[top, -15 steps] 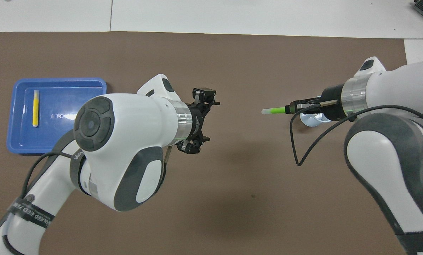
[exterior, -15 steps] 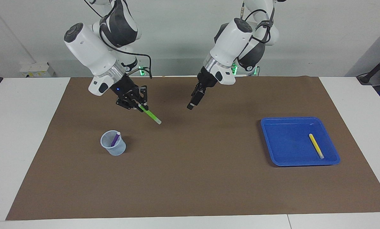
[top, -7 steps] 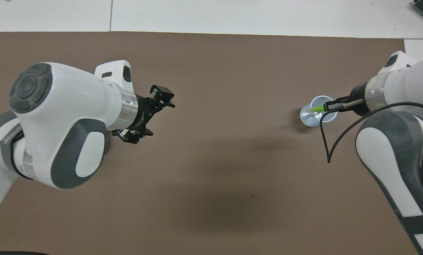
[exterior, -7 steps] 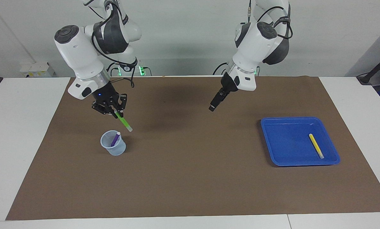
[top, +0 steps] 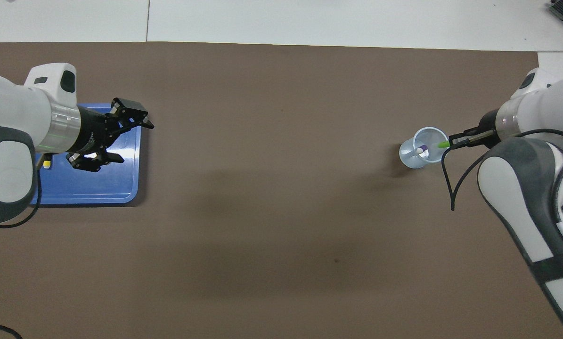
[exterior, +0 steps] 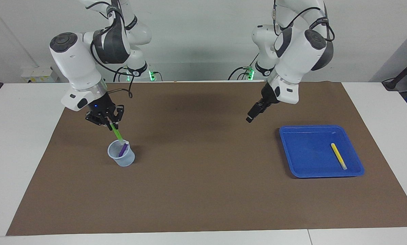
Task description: Transfer and insert pens with both arms
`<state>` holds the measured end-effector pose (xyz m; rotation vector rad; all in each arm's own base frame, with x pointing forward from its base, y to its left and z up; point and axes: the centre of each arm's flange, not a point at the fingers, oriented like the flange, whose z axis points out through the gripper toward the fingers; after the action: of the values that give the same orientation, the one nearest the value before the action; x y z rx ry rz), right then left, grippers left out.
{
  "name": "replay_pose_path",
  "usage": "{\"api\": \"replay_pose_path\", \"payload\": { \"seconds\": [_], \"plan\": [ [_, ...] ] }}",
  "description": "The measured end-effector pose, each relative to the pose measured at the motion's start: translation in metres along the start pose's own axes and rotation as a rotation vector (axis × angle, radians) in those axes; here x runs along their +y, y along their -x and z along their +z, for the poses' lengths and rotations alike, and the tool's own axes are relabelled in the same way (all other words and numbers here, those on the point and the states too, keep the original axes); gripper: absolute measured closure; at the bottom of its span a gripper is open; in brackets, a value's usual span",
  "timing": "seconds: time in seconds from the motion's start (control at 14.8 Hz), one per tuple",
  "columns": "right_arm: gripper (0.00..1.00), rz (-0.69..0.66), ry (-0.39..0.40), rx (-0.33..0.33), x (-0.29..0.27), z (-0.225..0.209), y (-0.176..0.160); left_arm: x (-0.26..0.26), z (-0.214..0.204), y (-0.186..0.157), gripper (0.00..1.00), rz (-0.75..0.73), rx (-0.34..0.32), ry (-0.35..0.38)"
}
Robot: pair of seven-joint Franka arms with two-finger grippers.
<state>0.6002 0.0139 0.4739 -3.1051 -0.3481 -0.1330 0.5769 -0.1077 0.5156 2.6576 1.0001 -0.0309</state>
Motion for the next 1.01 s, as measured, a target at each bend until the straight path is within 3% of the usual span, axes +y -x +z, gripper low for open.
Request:
{"api": "replay_pose_path", "payload": {
  "seconds": [0.27, 0.47, 0.81, 1.01],
  "plan": [
    [0.81, 0.0, 0.005, 0.015, 0.002, 0.019, -0.009, -0.029, -0.016, -0.037, 0.0, -0.078, 0.037, 0.023],
    [0.57, 0.0, 0.006, 0.017, 0.003, 0.024, -0.011, -0.042, -0.025, -0.05, 0.0, -0.103, 0.055, 0.02],
    [0.02, -0.005, 0.001, 0.004, -0.002, 0.002, -0.008, -0.049, -0.031, -0.056, 0.0, -0.049, 0.153, -0.065],
    [0.0, 0.001, -0.006, -0.024, -0.005, -0.047, 0.002, -0.06, -0.042, -0.077, 0.0, -0.045, 0.227, -0.052]
  ]
}}
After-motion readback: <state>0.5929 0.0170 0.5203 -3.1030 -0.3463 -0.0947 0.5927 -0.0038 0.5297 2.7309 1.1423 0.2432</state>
